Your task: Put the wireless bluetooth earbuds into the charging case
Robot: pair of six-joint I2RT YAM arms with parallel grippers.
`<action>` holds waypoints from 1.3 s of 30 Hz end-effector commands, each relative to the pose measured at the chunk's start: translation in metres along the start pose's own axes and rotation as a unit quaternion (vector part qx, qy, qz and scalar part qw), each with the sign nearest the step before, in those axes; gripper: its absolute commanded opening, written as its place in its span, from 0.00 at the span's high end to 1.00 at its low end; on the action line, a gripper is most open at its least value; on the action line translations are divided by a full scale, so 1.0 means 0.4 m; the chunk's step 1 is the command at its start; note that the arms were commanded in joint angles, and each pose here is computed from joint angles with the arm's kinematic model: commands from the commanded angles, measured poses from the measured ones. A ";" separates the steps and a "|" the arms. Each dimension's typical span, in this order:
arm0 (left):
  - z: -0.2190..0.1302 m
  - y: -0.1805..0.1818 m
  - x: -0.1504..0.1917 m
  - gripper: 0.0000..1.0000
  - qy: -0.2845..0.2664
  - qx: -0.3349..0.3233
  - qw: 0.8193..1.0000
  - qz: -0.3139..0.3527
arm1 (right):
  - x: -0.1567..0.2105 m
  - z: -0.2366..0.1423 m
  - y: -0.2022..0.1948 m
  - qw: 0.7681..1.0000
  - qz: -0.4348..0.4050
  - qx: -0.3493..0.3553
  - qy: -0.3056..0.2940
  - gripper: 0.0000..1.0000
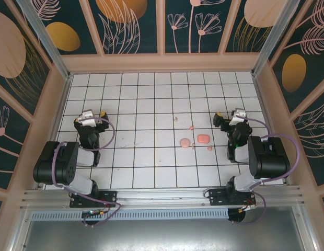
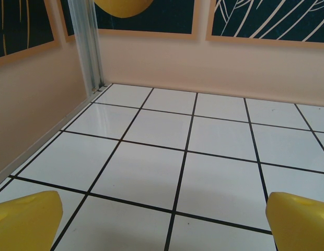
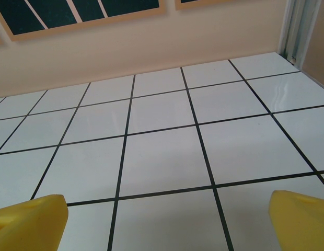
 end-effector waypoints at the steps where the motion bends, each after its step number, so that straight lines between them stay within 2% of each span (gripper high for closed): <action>1: 0.006 0.005 -0.025 0.01 -0.017 0.000 1.000 -0.008 | -0.020 0.004 0.007 1.000 -0.008 -0.006 -0.015 0.01; 19: 0.010 0.005 -0.037 0.01 -0.013 0.002 1.000 -0.005 | -0.025 0.006 0.006 1.000 -0.006 -0.002 -0.018 0.01; 22: 0.026 0.003 -0.068 0.06 0.003 0.009 1.000 0.004 | -0.057 0.012 0.009 1.000 0.000 0.014 -0.015 0.01; 25: 0.030 0.000 -0.102 0.11 0.018 0.016 1.000 -0.003 | -0.098 0.035 0.020 0.998 0.033 0.037 0.037 0.01; 29: 0.016 -0.036 -0.166 0.16 0.022 0.063 0.995 -0.070 | -0.149 0.033 0.063 0.989 0.067 0.052 0.118 0.01; 33: -0.005 -0.167 -0.216 0.18 0.054 0.143 0.987 -0.049 | -0.202 -0.015 0.118 0.970 0.114 0.092 0.193 0.01; 36: -0.023 -0.259 -0.206 0.21 0.103 0.212 0.971 -0.042 | -0.187 -0.072 0.167 0.952 0.119 0.121 0.257 0.01; 39: -0.050 -0.327 -0.188 0.22 0.135 0.262 0.955 -0.035 | -0.124 -0.131 0.218 0.928 0.106 0.136 0.330 0.01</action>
Point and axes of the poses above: each hand's point on the last joint's axis, 136 mm out from that joint toward the fingers, its own z axis out along the fingers, its own y axis along the line the jaws close on, x = y × z, the point moved 4 cm from there along -z, back along the fingers, and after that the axes turned 14 degrees about z, right-handed, at the moved point
